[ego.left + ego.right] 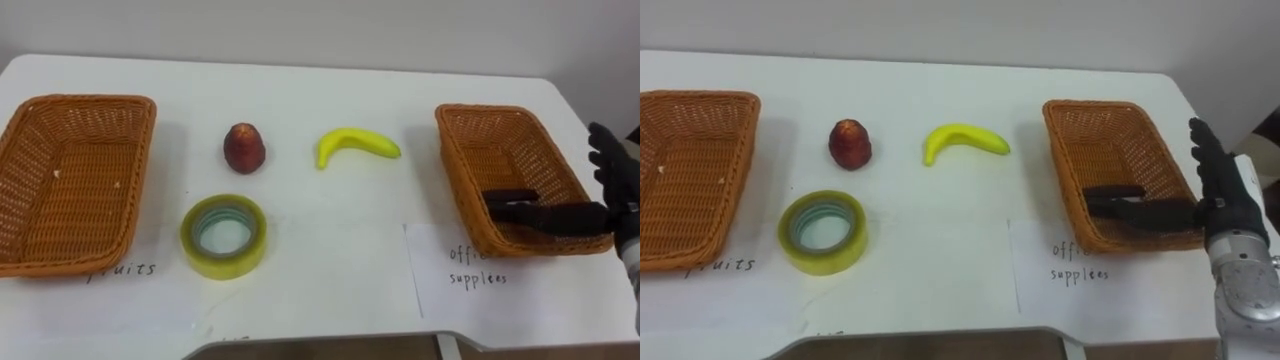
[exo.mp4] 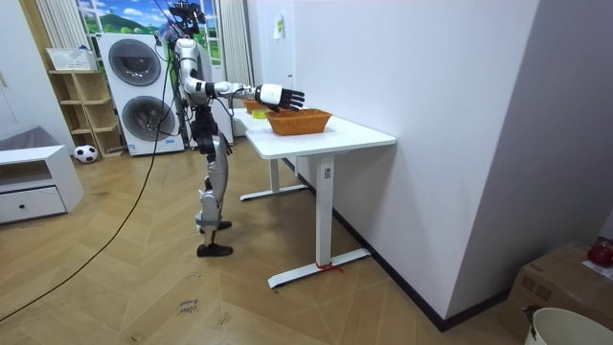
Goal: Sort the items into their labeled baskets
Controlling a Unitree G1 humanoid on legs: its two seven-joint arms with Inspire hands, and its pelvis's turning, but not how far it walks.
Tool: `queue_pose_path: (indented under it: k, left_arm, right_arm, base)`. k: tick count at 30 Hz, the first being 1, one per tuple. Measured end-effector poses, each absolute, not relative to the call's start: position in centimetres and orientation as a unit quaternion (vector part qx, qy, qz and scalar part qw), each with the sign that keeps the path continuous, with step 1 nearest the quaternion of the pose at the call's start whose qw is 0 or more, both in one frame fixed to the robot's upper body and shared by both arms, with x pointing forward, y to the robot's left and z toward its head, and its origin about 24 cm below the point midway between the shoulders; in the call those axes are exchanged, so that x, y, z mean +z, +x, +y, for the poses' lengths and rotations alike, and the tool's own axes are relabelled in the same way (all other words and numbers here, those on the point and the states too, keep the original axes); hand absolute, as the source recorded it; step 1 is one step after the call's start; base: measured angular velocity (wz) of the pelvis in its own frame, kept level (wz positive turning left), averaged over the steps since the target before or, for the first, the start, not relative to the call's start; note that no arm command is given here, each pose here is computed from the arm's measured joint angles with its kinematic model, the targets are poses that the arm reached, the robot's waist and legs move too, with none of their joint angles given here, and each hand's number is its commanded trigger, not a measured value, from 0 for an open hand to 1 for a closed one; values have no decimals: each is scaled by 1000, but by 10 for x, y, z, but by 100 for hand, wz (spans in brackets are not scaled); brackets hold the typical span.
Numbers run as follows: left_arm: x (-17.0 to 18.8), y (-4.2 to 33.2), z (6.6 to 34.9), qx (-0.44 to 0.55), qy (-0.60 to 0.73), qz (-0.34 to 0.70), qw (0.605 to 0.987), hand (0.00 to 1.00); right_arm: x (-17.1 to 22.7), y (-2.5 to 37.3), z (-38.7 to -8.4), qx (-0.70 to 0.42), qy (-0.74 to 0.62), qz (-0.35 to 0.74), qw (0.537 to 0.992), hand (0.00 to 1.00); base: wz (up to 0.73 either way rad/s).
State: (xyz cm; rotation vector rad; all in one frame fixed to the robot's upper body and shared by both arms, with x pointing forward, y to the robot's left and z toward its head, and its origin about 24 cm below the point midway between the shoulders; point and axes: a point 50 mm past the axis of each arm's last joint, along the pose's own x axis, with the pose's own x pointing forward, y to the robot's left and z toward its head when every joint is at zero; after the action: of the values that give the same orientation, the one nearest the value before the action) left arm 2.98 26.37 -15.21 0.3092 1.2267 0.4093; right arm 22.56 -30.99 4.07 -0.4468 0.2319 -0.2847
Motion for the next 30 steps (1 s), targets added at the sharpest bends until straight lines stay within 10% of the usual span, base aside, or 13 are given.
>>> queue_pose_path:
  k: [30]
  left_arm:
    - [-152, 29, 264, 188, 145, 570, 786, 0]
  right_arm:
    - [86, 234, -293, -131, -247, 9, 960, 0]
  base:
    - [0]
